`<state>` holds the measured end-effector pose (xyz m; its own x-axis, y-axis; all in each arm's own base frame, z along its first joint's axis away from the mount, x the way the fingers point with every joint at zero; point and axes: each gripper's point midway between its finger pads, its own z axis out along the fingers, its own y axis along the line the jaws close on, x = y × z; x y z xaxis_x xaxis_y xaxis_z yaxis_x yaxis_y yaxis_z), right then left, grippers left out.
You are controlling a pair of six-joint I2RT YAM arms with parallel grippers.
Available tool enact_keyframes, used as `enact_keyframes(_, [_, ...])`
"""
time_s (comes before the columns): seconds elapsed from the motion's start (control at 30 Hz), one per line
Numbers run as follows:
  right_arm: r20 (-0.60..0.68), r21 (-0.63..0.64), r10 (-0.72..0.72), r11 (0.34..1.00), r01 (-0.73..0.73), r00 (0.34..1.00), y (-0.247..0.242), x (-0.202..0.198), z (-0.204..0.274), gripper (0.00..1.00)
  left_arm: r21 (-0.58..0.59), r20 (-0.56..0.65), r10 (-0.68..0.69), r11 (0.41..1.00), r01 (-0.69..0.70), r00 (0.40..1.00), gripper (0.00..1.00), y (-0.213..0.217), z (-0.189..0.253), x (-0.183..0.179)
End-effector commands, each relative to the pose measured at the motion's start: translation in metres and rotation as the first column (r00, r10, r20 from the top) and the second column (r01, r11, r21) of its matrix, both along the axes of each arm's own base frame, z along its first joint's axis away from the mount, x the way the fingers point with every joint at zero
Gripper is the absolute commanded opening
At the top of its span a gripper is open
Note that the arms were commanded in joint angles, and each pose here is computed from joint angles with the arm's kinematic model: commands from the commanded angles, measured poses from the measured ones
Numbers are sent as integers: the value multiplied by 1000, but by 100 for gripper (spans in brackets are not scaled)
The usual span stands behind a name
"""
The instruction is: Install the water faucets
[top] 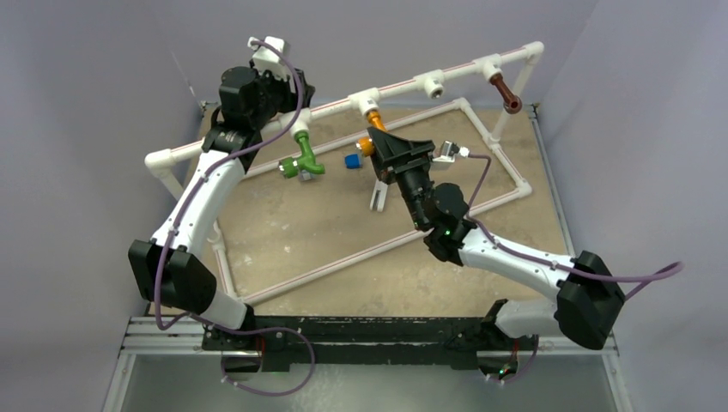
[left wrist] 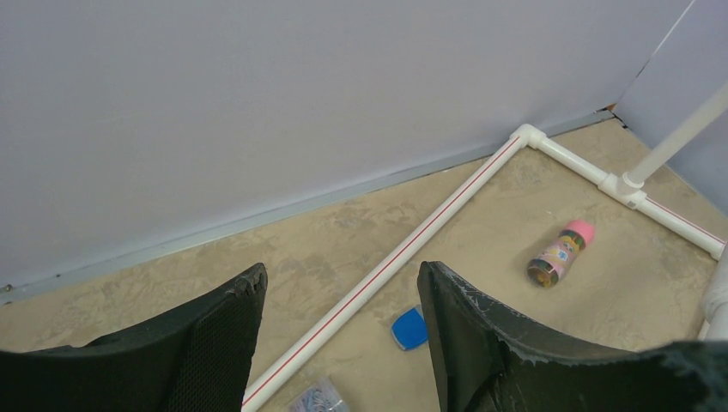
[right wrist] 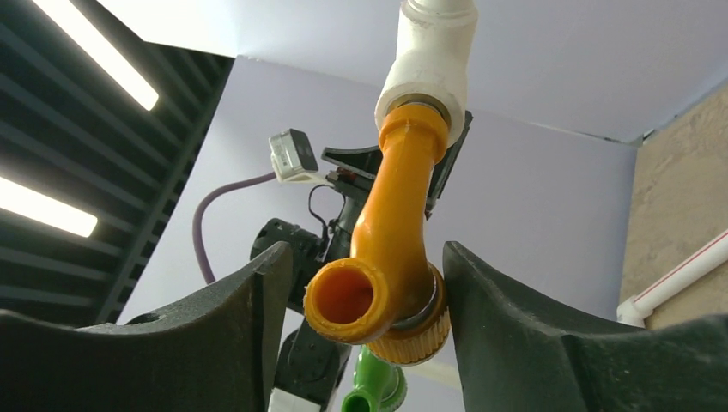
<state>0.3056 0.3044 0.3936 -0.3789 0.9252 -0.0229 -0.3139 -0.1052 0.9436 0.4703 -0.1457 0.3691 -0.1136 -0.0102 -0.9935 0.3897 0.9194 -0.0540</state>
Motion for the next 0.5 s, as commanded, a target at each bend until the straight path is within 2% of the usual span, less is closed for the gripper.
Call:
enact_keyframes(0.0, [231,260,62,958,-123,971,-37,-52,105,69,55,-268,-62,995,80,961,64,-13,-93,-16])
enact_keyframes(0.23, [219,95,78,990,-101,973,-34,-60,84,78,59,-268,-60,995,79,962,64,-13,-94,-16])
enact_keyframes(0.47, [158,-129,59,991,-38,986,-36,-59,43,82,63,-273,-54,995,74,961,64,-12,-96,-15])
